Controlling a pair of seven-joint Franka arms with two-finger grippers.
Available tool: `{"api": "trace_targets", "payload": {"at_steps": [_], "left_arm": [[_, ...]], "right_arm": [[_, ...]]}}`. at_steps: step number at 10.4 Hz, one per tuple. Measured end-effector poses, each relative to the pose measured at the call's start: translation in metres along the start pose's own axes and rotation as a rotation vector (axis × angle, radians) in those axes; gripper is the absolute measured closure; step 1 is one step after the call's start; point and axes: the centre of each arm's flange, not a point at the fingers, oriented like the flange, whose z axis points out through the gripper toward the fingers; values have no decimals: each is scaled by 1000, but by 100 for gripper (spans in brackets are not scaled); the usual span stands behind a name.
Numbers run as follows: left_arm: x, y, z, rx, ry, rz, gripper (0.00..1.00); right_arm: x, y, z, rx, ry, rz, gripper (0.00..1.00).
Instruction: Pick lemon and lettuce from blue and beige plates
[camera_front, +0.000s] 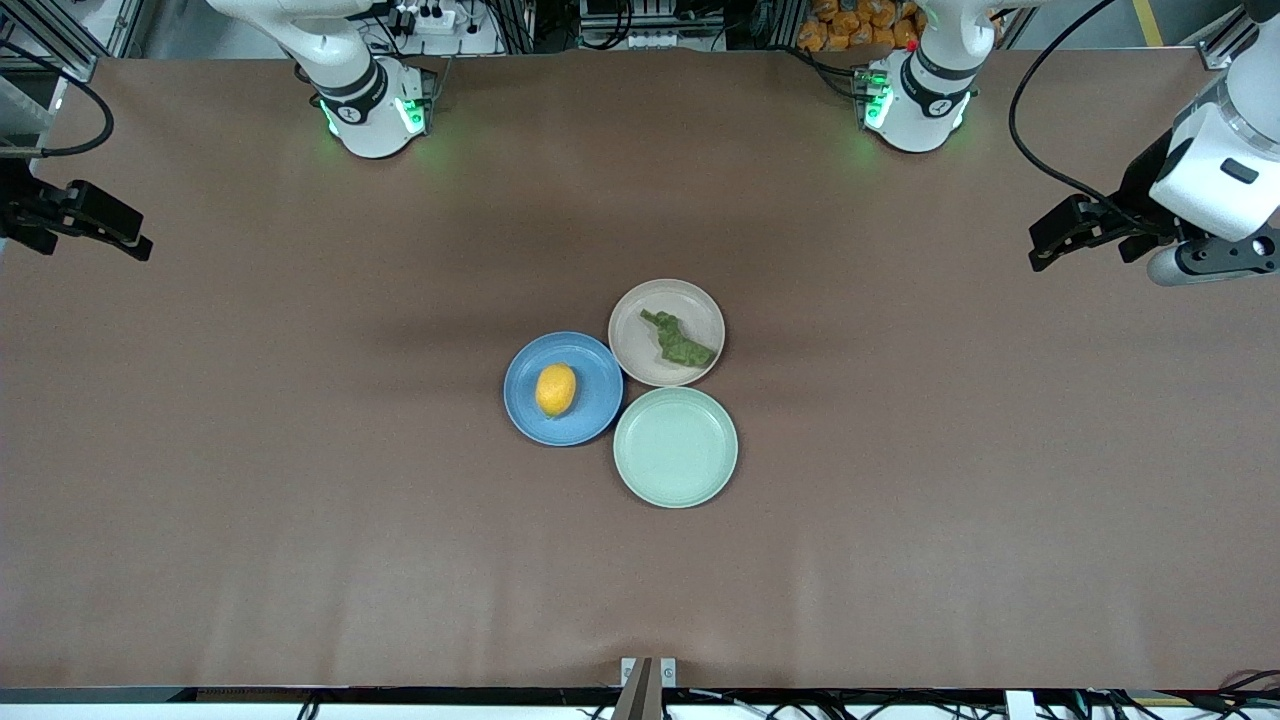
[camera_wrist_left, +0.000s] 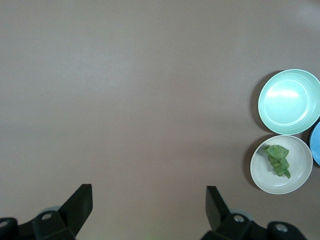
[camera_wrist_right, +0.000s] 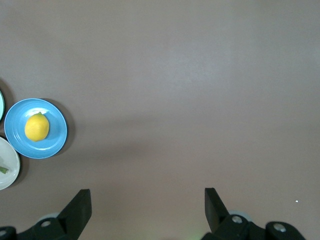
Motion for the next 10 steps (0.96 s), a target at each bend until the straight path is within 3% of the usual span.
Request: {"api": "trace_targets", "payload": {"at_steps": [6, 10], "left_arm": [[-1, 6, 4, 0, -12, 11, 0], [-12, 64, 67, -11, -131, 75, 0]], "right_arm": [[3, 0, 7, -2, -17, -3, 0], [26, -5, 50, -9, -94, -12, 0]]}}
